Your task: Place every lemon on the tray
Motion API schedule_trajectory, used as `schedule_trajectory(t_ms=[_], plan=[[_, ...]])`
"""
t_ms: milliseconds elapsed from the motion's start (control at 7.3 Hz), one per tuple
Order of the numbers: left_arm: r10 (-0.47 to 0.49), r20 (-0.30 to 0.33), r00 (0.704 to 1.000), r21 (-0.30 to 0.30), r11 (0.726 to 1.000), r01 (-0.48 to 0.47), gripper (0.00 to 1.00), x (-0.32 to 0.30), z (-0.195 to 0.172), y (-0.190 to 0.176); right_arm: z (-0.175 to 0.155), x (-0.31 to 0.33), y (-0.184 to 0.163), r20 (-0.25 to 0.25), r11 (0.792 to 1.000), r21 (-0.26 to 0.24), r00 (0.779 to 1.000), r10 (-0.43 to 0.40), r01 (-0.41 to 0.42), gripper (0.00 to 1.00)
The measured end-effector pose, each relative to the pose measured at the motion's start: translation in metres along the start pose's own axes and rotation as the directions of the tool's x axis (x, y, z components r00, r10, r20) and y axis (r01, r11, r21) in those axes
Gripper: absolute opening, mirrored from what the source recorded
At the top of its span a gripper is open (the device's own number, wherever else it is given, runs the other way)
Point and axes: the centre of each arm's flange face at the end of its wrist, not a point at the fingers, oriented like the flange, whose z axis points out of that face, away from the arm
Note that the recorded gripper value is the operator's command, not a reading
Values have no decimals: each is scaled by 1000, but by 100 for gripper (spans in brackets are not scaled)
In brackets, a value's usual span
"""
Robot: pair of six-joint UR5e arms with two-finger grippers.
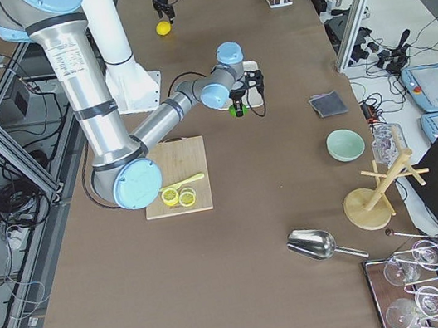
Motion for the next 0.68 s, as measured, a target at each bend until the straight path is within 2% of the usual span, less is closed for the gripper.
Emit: schedule_trajectory(t_ms=[685], plan=[[12, 1, 1000, 2, 1000, -12, 98, -10, 20, 32, -1, -25, -1, 22, 1000, 13, 1000, -11, 11, 0]])
